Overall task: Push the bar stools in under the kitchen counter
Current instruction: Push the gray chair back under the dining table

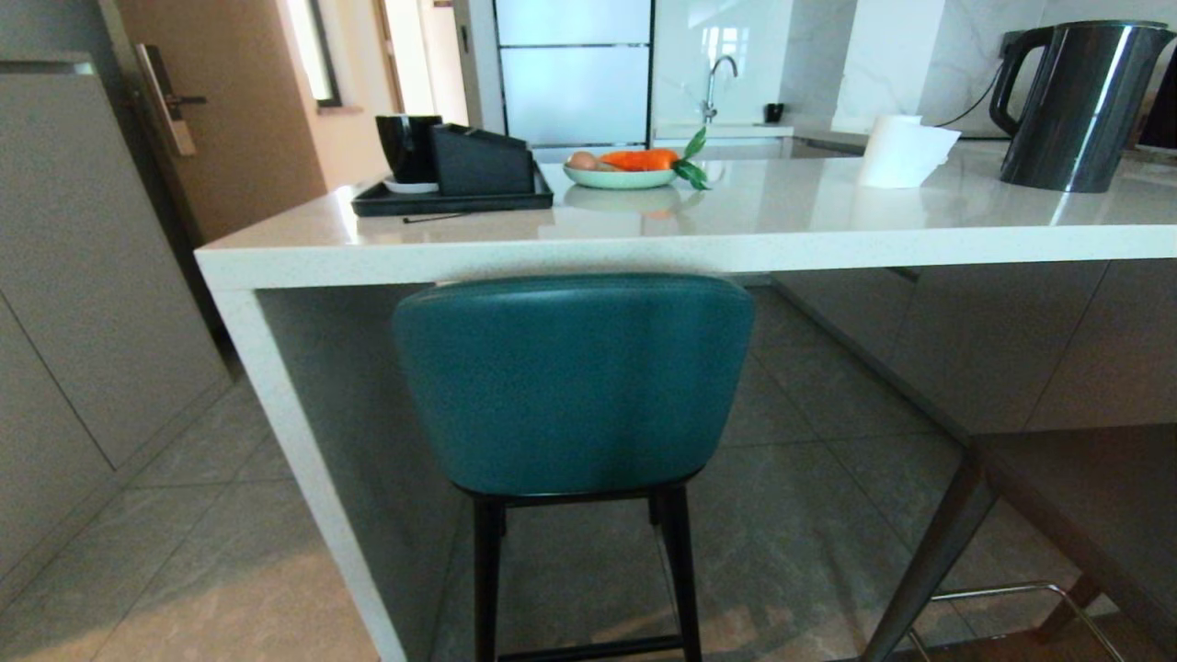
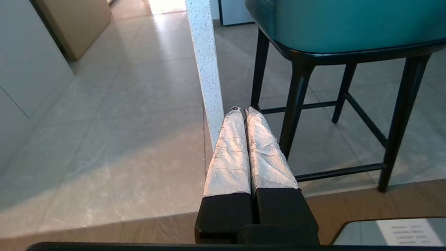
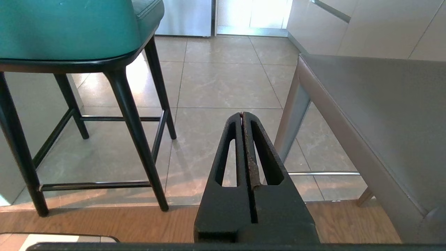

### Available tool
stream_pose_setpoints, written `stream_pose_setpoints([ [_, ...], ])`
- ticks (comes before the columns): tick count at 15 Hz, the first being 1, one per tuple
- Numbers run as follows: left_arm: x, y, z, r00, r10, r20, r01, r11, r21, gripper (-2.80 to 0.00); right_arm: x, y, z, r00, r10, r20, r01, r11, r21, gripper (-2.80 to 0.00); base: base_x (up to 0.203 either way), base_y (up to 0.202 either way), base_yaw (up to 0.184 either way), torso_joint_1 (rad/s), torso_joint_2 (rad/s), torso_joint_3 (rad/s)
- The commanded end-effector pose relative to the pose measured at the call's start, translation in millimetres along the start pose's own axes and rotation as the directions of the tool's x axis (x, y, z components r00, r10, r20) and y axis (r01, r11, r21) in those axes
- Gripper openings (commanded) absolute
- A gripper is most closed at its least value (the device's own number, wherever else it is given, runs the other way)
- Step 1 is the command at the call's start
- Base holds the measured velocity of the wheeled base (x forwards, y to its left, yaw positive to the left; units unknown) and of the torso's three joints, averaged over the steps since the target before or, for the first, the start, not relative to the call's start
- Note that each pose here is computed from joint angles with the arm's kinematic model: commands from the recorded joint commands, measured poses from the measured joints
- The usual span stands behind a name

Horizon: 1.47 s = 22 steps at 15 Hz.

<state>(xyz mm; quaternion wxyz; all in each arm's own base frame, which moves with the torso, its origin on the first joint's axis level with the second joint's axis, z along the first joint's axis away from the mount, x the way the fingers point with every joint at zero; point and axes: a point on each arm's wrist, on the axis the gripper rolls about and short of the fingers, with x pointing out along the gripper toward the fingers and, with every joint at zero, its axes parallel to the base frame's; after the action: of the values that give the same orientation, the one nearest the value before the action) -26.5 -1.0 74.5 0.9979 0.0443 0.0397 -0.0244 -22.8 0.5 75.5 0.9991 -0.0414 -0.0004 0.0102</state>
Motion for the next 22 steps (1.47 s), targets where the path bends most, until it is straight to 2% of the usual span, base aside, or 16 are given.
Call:
stream_pose_setpoints([
  [1,-0.4,0.1,0.9,1.0,0.001,-0.001,-0.001,1.0,-0.013,-2.8,0.5,0.1,-1.2,1.0,0.002,-0.006,-0.002,1.0,-0.001,-2.8,0.0,0.0,0.0,0.0,0.0,0.0],
  [4,-0.5,0.5,1.4,1.0,0.014,0.001,-0.014,0.999,-0.047,-2.8,0.5,0.2,-1.1,1.0,0.005,-0.004,-0.005,1.0,-0.001,-2.8,0.0,0.0,0.0,0.0,0.0,0.0],
  [12,-0.5,0.4,1.4,1.0,0.016,0.0,-0.016,0.999,-0.051,-2.8,0.4,0.2,-1.2,1.0,0.003,-0.006,-0.003,1.0,-0.001,-2.8,0.0,0.0,0.0,0.0,0.0,0.0],
  [22,-0.5,0.4,1.4,1.0,0.018,0.0,-0.018,0.999,-0.049,-2.8,0.5,0.1,-1.2,1.0,0.002,-0.006,-0.002,1.0,0.003,-2.8,-0.186,0.0,-0.002,0.003,0.0,0.002],
])
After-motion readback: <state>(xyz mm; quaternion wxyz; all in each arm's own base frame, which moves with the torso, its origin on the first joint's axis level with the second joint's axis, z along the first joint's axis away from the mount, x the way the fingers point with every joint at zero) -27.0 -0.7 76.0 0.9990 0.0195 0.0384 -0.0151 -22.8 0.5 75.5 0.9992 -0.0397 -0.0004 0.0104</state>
